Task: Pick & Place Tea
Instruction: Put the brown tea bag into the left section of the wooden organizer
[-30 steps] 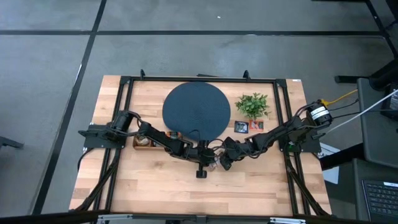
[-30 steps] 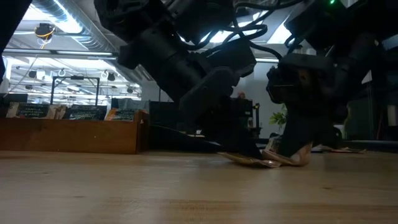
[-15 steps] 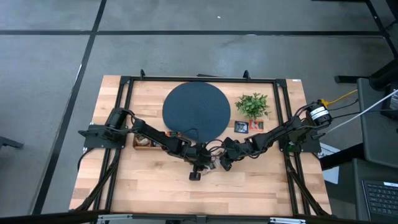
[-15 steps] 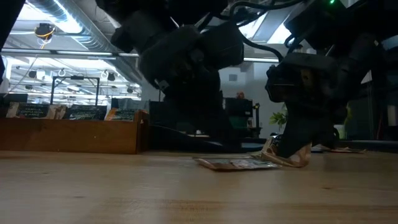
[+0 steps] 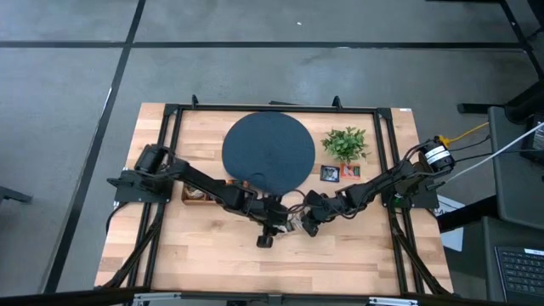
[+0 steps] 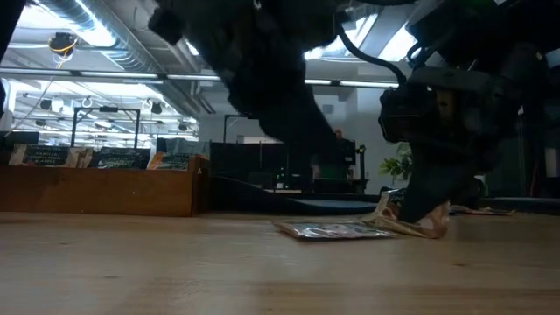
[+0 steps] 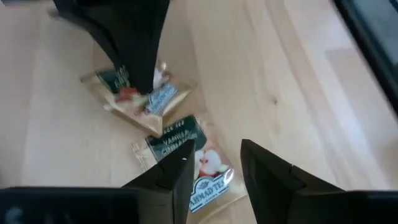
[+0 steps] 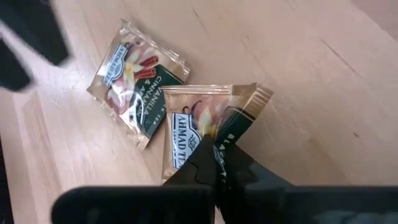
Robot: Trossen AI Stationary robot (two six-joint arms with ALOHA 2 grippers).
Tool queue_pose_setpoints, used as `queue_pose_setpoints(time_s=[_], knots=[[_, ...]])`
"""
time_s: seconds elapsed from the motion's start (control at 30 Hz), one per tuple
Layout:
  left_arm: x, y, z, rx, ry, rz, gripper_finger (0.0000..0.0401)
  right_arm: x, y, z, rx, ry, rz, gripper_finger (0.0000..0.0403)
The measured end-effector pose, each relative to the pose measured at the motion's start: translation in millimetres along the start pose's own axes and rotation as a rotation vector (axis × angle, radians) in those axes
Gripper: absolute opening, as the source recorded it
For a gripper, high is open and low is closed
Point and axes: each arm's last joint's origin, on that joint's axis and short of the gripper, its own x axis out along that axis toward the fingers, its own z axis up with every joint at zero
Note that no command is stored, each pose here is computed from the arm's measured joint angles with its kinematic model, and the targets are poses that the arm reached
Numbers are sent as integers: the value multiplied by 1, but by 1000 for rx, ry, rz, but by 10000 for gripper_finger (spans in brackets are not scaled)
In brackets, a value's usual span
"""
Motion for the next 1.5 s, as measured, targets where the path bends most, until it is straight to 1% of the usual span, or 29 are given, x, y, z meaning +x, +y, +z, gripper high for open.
queue_pose_setpoints(time_s=[0.13, 0.23, 0.33, 0.47, 0.57, 0.63, 0.7, 0.9, 1.0, 1.2, 1.33, 1.5], knots=[[-19, -1, 8, 19, -42, -2, 128, 0, 1, 0, -4, 1, 4, 2], [-33, -1, 1, -5, -123, -24, 128, -1, 5, 1, -25, 1, 17, 2], [-46, 2, -16, -57, -231, -47, 128, -1, 9, 4, -46, -8, 30, 2], [-63, 11, -36, -175, -372, -54, 128, -3, 22, 13, -91, -36, 65, 2], [-71, 18, -42, -256, -435, -59, 128, -5, 36, 23, -161, -70, 104, 2], [-76, 20, -40, -294, -454, -66, 128, -8, 47, 30, -210, -93, 118, 2], [-79, 23, -38, -325, -468, -71, 128, -11, 54, 36, -262, -106, 101, 2], [-85, 29, -33, -340, -502, -58, 128, -20, 72, 51, -380, -143, 15, 2], [-86, 34, -32, -352, -509, -32, 128, -24, 79, 57, -427, -168, -14, 2], [-86, 39, -32, -356, -511, -26, 128, -25, 81, 61, -471, -181, -21, 2], [-86, 39, -32, -305, -497, -42, 128, -25, 80, 63, -474, -187, -21, 2], [-85, 38, -33, -296, -489, -50, 128, -25, 82, 64, -495, -200, -13, 2]])
